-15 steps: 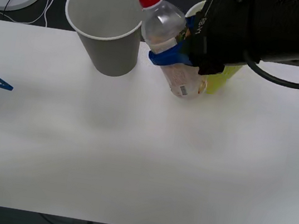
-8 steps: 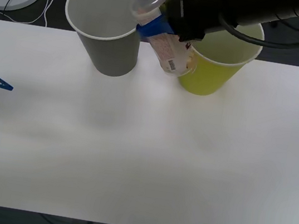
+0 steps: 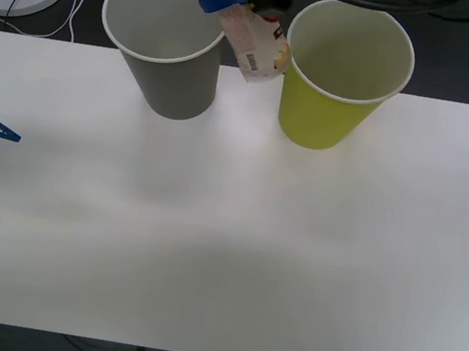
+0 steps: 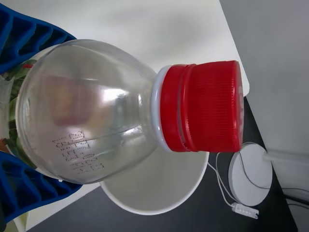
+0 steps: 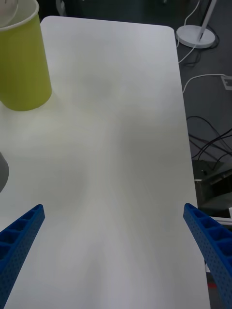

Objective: Put the can into the green bin and the plastic bottle into the gray bin

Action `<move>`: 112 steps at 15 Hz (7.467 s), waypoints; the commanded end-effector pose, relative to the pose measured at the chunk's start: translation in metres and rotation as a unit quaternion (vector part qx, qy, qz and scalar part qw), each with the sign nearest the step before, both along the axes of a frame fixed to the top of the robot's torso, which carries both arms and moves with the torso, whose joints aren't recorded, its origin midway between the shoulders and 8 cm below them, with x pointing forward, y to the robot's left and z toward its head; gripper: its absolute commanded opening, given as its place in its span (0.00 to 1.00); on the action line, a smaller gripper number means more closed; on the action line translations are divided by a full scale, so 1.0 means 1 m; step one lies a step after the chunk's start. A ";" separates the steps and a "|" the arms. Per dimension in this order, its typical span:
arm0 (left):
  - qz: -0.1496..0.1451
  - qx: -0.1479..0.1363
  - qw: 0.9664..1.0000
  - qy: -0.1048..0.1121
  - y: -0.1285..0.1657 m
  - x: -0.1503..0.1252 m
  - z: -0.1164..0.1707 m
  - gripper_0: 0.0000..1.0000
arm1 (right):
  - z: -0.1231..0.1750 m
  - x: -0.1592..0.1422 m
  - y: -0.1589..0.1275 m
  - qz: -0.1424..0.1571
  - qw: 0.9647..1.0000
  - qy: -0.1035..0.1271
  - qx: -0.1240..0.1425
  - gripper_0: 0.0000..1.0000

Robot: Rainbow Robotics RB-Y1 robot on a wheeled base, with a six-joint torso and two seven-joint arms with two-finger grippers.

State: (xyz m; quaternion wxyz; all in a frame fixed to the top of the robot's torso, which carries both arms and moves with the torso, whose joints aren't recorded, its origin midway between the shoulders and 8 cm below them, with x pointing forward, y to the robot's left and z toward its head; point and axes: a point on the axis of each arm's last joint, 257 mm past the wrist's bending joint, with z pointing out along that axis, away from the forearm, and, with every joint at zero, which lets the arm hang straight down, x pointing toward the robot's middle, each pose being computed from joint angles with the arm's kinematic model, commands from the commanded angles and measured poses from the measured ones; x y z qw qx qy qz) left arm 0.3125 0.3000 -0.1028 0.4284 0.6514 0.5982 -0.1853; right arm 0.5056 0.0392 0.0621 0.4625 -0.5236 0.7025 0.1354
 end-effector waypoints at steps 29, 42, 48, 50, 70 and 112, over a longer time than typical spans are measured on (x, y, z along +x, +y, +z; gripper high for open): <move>0.000 0.000 1.000 0.000 0.000 0.000 0.000 1.00 | 0.021 0.092 0.103 -0.126 0.992 0.019 0.000 0.00; 0.000 0.000 1.000 0.000 0.000 0.000 0.000 1.00 | 0.015 0.103 0.122 -0.126 0.992 -0.006 0.009 0.00; 0.000 0.000 1.000 0.000 0.000 0.000 0.000 1.00 | 0.012 0.101 0.124 -0.124 0.992 -0.001 0.008 0.00; 0.000 0.000 1.000 0.000 0.000 0.000 0.000 1.00 | 0.010 0.103 0.121 -0.128 0.992 0.001 0.008 0.65; 0.000 0.000 1.000 0.000 0.000 0.000 0.000 1.00 | 0.007 0.106 0.115 -0.128 0.992 0.006 0.010 1.00; 0.000 0.000 1.000 0.000 0.000 0.000 0.000 1.00 | -0.083 -0.059 -0.119 0.103 0.992 -0.070 0.020 1.00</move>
